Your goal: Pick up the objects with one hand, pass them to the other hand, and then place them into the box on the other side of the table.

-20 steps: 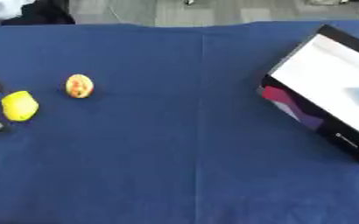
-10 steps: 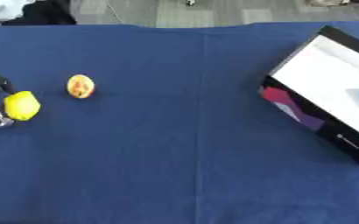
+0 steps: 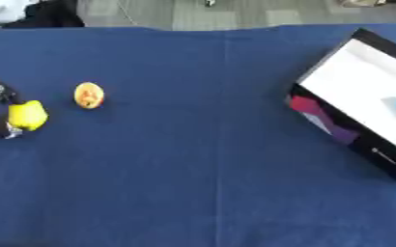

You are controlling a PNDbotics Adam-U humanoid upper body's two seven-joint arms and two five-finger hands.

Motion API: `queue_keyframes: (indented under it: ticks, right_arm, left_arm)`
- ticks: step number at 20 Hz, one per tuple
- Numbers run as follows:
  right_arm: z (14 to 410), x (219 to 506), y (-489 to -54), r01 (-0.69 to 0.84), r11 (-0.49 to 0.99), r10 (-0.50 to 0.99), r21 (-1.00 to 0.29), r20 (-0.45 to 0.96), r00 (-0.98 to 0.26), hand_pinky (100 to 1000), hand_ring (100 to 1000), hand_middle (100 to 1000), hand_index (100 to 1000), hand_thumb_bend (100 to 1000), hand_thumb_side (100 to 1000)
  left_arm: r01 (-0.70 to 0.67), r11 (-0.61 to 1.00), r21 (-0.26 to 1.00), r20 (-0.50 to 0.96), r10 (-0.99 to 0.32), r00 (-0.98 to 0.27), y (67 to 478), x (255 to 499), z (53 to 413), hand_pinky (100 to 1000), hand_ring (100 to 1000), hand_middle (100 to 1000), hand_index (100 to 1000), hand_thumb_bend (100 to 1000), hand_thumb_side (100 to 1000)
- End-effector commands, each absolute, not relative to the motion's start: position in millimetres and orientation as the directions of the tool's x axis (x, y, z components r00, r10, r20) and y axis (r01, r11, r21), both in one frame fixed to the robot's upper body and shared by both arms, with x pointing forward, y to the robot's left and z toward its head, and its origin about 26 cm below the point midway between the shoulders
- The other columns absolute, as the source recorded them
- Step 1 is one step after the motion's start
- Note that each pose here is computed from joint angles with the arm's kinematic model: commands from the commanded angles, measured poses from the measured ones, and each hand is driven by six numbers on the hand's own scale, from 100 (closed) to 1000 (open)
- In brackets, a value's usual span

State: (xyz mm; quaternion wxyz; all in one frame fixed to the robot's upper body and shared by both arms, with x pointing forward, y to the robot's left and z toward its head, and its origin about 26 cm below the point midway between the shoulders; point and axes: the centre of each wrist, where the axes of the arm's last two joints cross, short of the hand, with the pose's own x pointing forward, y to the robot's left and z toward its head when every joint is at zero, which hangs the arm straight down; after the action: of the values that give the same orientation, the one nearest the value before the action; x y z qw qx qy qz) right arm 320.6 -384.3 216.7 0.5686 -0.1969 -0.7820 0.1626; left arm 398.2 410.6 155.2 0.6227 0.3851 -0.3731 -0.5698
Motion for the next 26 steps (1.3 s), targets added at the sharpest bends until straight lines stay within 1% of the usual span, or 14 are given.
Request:
queue_keyframes:
  ticks: [1,7,8,12,14,15,16,21,26]
  right_arm:
    - [227,320,-387,0.138,0.855,0.518,-0.5,0.805,-0.291,930,895,1000,1000,100,594]
    - [228,319,-387,0.139,0.854,0.518,-0.501,0.803,-0.293,930,895,1000,1000,100,590]
    - [229,319,-387,0.139,0.855,0.518,-0.5,0.803,-0.294,930,895,1000,1000,100,588]
    - [231,318,-386,0.137,0.857,0.513,-0.496,0.803,-0.304,930,896,1000,1000,100,584]
    - [231,318,-386,0.136,0.859,0.511,-0.494,0.803,-0.308,930,896,1000,1000,100,584]
    - [232,318,-386,0.136,0.859,0.51,-0.493,0.802,-0.31,930,896,1000,1000,100,583]
    - [232,318,-386,0.136,0.86,0.508,-0.492,0.803,-0.312,930,896,1000,1000,100,583]
    - [235,317,-384,0.132,0.864,0.501,-0.486,0.802,-0.325,930,897,1000,1000,100,578]
    - [241,317,-378,0.119,0.87,0.488,-0.479,0.797,-0.355,930,898,1000,1000,100,564]
  left_arm:
    - [0.38,0.015,0.925,-0.011,-0.998,0.068,415,397,181,842,800,732,673,301,180]
    - [0.278,-0.015,0.961,-0.016,-1.0,0.002,399,389,214,835,784,711,651,235,176]
    - [0.254,-0.015,0.967,-0.012,-1.0,-0.012,395,387,220,835,781,709,650,212,171]
    - [0.181,0.0,0.984,0.012,-0.998,-0.064,379,379,238,834,774,705,649,167,162]
    - [0.15,0.009,0.989,0.023,-0.996,-0.088,371,375,245,834,773,705,649,164,161]
    - [0.136,0.015,0.991,0.029,-0.994,-0.103,367,374,248,832,763,700,646,112,158]
    - [0.11,0.026,0.994,0.041,-0.99,-0.136,360,371,253,831,758,698,645,100,158]
    - [0.033,0.106,0.994,0.111,-0.964,-0.241,335,362,264,828,738,691,641,100,175]
    - [-0.012,0.238,0.971,0.22,-0.914,-0.34,315,358,261,821,725,680,637,100,214]
